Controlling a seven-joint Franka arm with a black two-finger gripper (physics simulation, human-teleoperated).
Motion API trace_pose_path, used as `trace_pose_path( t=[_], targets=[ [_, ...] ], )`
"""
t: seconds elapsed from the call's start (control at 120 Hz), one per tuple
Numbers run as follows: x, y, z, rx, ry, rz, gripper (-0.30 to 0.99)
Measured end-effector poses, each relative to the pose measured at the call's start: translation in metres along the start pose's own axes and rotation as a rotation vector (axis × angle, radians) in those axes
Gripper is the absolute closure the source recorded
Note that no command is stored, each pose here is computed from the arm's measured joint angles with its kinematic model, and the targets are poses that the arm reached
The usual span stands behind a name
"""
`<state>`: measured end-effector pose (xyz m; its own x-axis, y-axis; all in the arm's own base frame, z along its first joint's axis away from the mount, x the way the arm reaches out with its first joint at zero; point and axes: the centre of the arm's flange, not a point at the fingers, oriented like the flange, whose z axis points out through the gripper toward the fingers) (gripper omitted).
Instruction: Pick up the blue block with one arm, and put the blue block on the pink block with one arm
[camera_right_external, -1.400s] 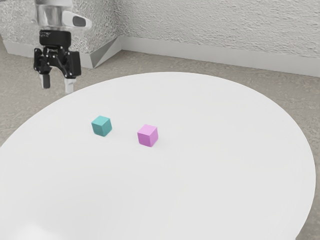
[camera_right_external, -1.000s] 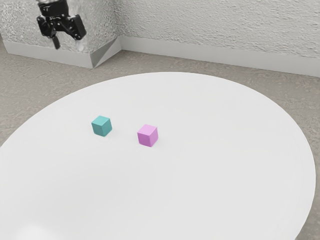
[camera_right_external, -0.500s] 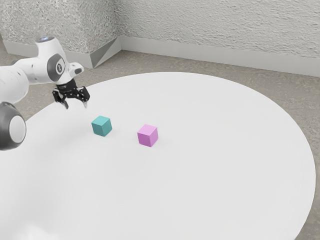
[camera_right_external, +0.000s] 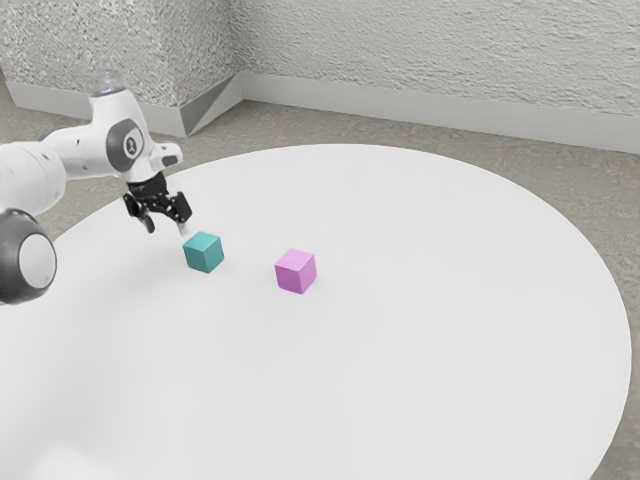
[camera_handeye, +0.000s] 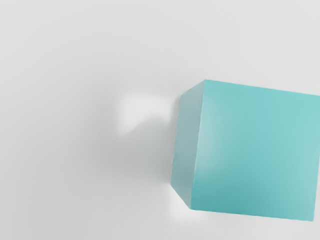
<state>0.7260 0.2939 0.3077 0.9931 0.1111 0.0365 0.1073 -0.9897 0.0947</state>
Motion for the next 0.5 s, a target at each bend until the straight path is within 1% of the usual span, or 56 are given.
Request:
trace_pose_path(
  t=[0.117, 0.283, 0.5],
  targets=[
    [0.008, 0.016, 0.007, -0.005, 0.006, 0.072, 0.0],
    [0.012, 0.025, 0.016, 0.01, 0.004, 0.155, 0.0],
    [0.022, 0.036, 0.023, 0.005, 0.04, 0.245, 0.0]
  ],
)
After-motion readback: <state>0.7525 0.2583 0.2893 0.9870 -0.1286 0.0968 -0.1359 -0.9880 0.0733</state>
